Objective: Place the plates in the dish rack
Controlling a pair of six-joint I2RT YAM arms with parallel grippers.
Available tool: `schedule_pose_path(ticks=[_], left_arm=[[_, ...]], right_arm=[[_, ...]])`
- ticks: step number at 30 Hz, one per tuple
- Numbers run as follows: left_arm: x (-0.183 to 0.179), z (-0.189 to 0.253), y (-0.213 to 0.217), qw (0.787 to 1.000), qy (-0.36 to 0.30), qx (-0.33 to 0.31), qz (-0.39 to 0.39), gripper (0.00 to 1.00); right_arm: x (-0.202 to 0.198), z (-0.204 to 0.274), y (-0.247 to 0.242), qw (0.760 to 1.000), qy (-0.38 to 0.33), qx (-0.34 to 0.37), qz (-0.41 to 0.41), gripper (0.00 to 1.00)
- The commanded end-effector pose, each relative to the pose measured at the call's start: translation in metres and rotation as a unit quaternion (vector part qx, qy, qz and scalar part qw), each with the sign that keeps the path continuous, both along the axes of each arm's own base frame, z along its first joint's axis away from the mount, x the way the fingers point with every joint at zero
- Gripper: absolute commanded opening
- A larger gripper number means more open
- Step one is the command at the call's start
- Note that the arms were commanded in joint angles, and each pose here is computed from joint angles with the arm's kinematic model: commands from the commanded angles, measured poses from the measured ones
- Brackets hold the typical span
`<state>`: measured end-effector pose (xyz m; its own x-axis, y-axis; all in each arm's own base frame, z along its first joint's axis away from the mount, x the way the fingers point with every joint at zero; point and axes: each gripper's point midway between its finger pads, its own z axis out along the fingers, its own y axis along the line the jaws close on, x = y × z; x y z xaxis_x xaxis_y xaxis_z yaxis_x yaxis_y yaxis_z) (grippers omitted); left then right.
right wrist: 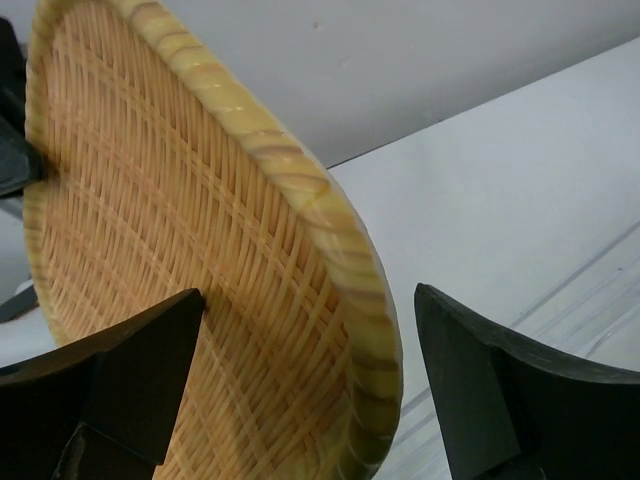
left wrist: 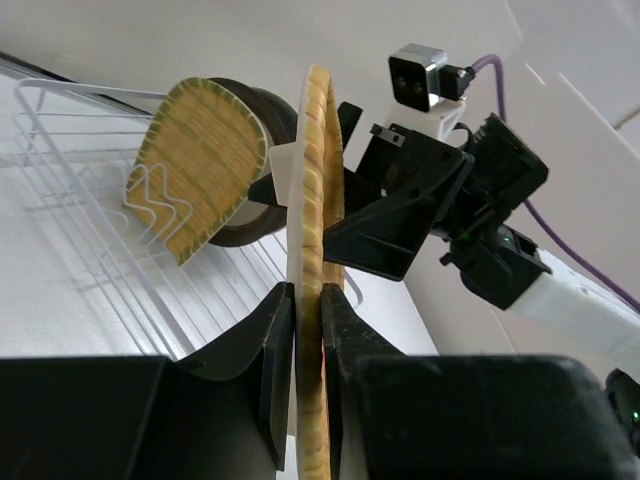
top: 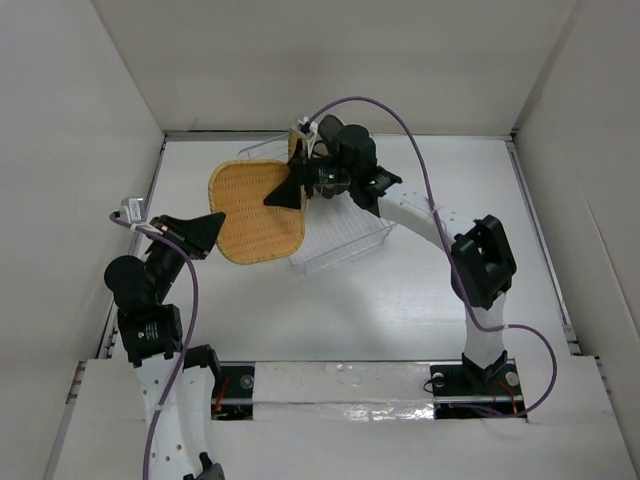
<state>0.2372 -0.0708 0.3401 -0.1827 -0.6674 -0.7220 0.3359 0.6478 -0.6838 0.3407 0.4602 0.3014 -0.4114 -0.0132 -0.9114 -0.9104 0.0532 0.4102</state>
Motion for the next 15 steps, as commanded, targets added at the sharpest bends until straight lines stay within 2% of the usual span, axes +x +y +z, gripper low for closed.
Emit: schedule_pose_path(ticks=[1,2,4,5,6,7,8,10,11,12,13,15], left_arm=[[-0.027,0.052,-0.027,0.991,-0.101,0.019,-0.083,0.00],[-0.030,0.052,-0.031,0.990,-0.098,0.010,-0.098,0.00],[-0.030,0.049,-0.033,0.990,-0.098,0.008,-0.104,0.00],[-0.028,0.046,-0.031,0.991,-0.091,0.008,-0.100,0.00],[-0.027,0.043,-0.031,0.991,-0.090,0.009,-0.099,0.00],[-0.025,0.040,-0.030,0.991,-0.086,0.011,-0.098,0.00],[-0.021,0.034,-0.028,0.993,-0.076,0.012,-0.091,0.00],[-0.018,0.033,-0.022,0.995,-0.073,0.021,-0.068,0.00],[-0.009,0.024,-0.008,0.999,-0.045,0.020,-0.021,0.00],[-0.006,0.021,-0.001,0.998,-0.048,0.050,0.003,0.01],[-0.007,0.026,0.005,0.996,-0.051,0.063,0.023,0.22],[-0.003,0.019,0.021,0.994,-0.032,0.077,0.074,0.42]], right_arm=[[-0.033,0.030,-0.008,0.994,-0.049,0.057,0.076,0.91],[-0.029,0.022,-0.013,0.995,-0.044,0.053,0.072,0.89],[-0.025,0.025,-0.022,0.994,-0.042,0.062,0.078,0.65],[-0.030,0.025,-0.023,0.994,-0.020,0.066,0.089,0.46],[-0.036,0.023,-0.029,0.991,-0.013,0.068,0.113,0.18],[-0.039,0.031,-0.033,0.988,-0.035,0.088,0.125,0.06],[-0.044,0.032,-0.035,0.987,-0.009,0.091,0.135,0.00],[-0.037,0.034,-0.044,0.987,-0.008,0.104,0.126,0.00],[-0.038,0.034,-0.044,0.987,0.006,0.103,0.125,0.00],[-0.028,0.042,-0.048,0.989,0.008,0.114,0.097,0.00],[-0.019,0.042,-0.052,0.991,0.019,0.113,0.075,0.00],[-0.003,0.059,-0.053,0.992,0.001,0.124,0.014,0.00]])
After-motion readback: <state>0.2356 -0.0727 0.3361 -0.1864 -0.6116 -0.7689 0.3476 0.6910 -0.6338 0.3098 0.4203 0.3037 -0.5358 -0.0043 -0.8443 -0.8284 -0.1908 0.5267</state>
